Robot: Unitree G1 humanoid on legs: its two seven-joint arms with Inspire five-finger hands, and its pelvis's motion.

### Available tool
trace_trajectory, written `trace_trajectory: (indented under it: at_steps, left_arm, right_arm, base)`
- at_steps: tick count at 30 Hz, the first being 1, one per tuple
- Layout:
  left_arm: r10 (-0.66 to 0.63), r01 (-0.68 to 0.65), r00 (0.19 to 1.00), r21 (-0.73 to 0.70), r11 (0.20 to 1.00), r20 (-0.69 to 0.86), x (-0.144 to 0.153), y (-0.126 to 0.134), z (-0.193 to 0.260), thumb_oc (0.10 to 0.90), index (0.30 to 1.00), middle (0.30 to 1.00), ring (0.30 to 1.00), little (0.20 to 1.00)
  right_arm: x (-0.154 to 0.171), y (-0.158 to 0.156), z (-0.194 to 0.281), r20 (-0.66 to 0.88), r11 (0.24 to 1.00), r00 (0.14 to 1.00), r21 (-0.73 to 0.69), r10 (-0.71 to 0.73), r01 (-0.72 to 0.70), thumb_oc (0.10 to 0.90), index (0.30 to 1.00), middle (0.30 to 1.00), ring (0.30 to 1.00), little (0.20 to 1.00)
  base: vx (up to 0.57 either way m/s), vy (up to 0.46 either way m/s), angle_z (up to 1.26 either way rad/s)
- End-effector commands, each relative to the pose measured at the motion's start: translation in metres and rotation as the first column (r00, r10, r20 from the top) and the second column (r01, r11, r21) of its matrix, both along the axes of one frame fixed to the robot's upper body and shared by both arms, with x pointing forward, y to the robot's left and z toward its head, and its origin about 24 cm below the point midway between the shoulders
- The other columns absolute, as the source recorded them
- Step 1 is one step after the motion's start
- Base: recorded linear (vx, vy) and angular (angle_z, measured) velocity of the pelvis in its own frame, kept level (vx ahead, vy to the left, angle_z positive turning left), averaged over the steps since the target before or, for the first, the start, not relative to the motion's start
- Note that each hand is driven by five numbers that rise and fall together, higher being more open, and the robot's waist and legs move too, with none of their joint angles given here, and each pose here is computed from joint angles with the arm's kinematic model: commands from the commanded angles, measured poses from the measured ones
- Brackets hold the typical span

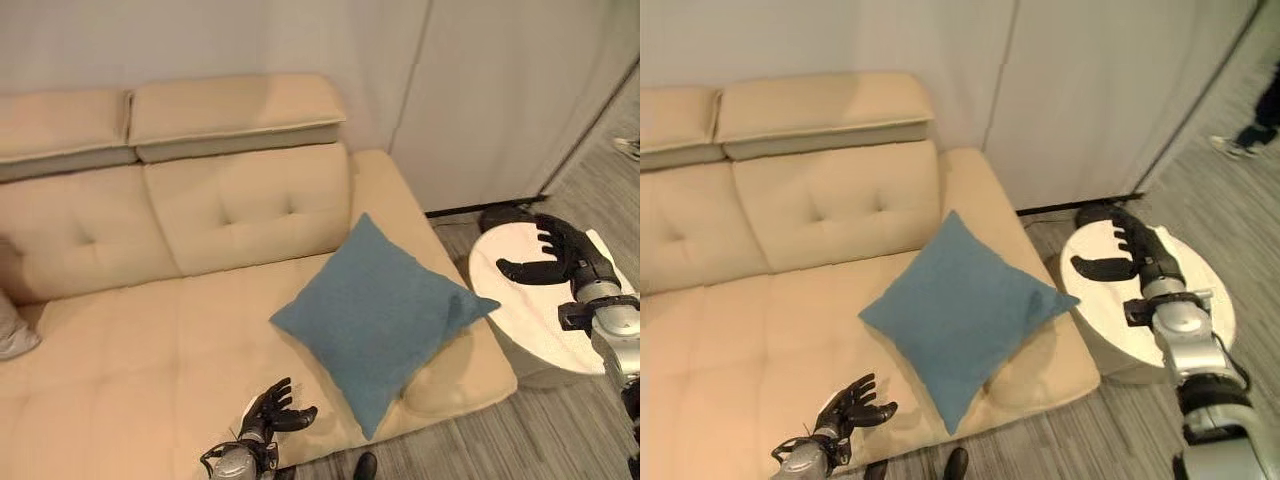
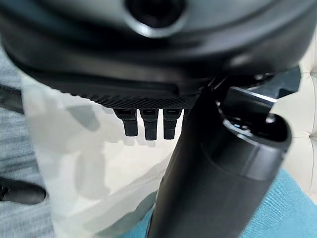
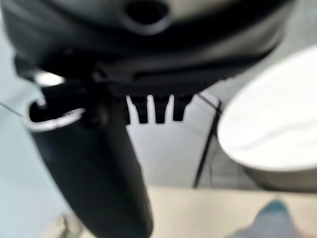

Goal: Pick up all the scattered cushions and arrange them neatly on the sofa.

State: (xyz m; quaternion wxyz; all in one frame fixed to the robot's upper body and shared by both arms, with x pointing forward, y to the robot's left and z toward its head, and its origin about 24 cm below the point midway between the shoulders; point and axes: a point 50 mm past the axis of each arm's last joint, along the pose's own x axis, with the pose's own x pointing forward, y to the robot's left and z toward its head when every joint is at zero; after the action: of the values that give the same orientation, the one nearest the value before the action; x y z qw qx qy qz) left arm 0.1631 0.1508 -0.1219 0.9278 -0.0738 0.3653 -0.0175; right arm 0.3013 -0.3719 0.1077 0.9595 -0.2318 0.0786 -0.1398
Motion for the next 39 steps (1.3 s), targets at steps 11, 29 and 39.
trace_trajectory:
  at_steps: [11,29,39]
  left_arm:
    - [-0.118,0.128,0.97,-0.031,0.991,0.211,0.046,-0.016,0.031,0.8,0.9,0.9,0.9,0.9]
    - [-0.056,0.076,0.925,-0.038,0.996,0.376,0.093,-0.027,0.07,0.8,0.9,0.9,0.9,0.9]
    - [0.021,-0.002,0.956,-0.063,0.998,0.294,0.086,-0.027,0.056,0.8,0.9,0.9,0.9,0.9]
  right_arm:
    - [0.038,0.016,0.04,0.106,0.998,0.993,0.029,0.043,-0.046,0.8,0.9,0.9,0.9,0.9]
    - [0.053,0.096,-0.001,0.071,0.951,0.956,0.104,0.285,-0.292,0.8,0.9,0.9,0.9,0.9]
    - [0.054,0.118,-0.005,0.111,0.926,0.937,0.148,0.332,-0.346,0.8,0.9,0.9,0.9,0.9]
  base:
    - [-0.03,-0.032,0.23]
    - [0.0,-0.003,-0.01]
    - [0.0,0.0,0.0]
